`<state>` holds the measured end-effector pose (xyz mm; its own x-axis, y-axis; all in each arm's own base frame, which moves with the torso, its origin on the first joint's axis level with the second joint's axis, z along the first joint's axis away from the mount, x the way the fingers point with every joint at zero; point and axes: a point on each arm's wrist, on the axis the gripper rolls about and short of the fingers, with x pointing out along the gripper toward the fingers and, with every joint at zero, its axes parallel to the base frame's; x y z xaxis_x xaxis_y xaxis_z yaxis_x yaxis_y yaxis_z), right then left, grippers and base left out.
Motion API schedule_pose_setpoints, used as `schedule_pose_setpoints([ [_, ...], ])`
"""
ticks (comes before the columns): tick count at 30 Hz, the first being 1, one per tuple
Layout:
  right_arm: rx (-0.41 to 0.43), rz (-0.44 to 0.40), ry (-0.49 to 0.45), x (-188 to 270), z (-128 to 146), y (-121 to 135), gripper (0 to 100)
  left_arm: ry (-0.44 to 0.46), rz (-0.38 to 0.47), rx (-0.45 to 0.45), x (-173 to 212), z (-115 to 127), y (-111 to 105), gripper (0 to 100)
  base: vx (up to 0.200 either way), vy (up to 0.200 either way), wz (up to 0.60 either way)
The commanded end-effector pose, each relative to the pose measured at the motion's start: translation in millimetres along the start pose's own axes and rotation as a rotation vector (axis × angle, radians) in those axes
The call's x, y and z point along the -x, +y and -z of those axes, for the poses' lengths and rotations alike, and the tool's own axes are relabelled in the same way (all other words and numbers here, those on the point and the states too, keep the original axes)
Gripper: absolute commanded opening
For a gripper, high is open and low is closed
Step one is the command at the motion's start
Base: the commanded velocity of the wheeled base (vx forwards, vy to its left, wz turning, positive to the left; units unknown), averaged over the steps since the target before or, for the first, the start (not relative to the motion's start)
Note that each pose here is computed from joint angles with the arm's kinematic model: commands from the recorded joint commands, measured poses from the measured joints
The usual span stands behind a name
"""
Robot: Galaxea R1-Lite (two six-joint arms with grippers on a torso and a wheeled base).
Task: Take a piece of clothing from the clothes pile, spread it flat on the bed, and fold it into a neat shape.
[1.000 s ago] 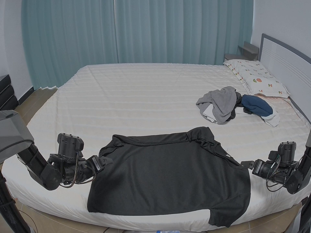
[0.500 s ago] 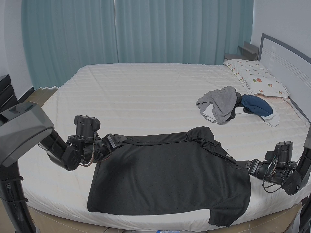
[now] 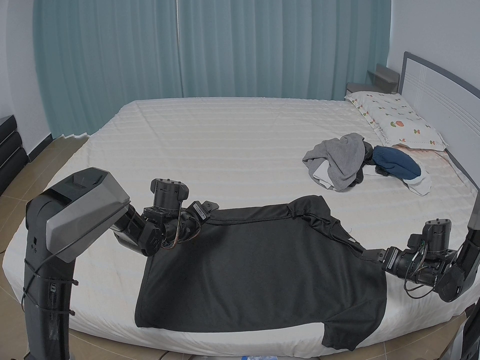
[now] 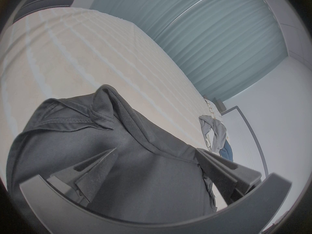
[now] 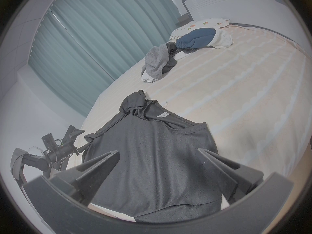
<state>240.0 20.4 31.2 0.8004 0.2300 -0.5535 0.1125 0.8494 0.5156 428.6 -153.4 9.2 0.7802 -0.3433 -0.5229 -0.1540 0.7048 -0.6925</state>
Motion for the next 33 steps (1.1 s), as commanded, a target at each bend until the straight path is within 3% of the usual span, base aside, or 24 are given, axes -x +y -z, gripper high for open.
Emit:
schedule_pose_setpoints([
  [1, 0.000, 0.000, 0.005, -0.2, 1.2, 0.3, 100, 0.007, -0.034, 0.009, -29.0, 0.0, 9.4, 100, 0.000, 0.000, 0.00],
  [11, 0.000, 0.001, 0.003, -0.7, 1.0, 0.3, 100, -0.142, -0.074, 0.081, -28.0, -64.7, 36.8, 100, 0.000, 0.000, 0.00],
  [12, -0.001, 0.001, 0.004, -0.9, 1.0, -0.2, 100, -0.210, -0.060, 0.093, -25.1, -82.5, 41.2, 100, 0.000, 0.000, 0.00],
  [15, -0.002, 0.007, 0.012, -2.6, 2.6, -1.1, 100, -0.327, -0.023, 0.097, -27.6, -98.5, 47.3, 100, 0.000, 0.000, 0.00],
  [20, -0.004, 0.014, 0.025, -7.0, 4.8, -3.3, 100, -0.414, 0.046, 0.087, -35.3, -100.2, 54.5, 100, 0.000, 0.000, 0.00],
  [33, 0.002, -0.006, -0.006, -10.0, 2.7, -2.3, 100, -0.369, -0.004, 0.137, -5.3, -97.6, 63.3, 100, 0.000, 0.000, 0.00],
])
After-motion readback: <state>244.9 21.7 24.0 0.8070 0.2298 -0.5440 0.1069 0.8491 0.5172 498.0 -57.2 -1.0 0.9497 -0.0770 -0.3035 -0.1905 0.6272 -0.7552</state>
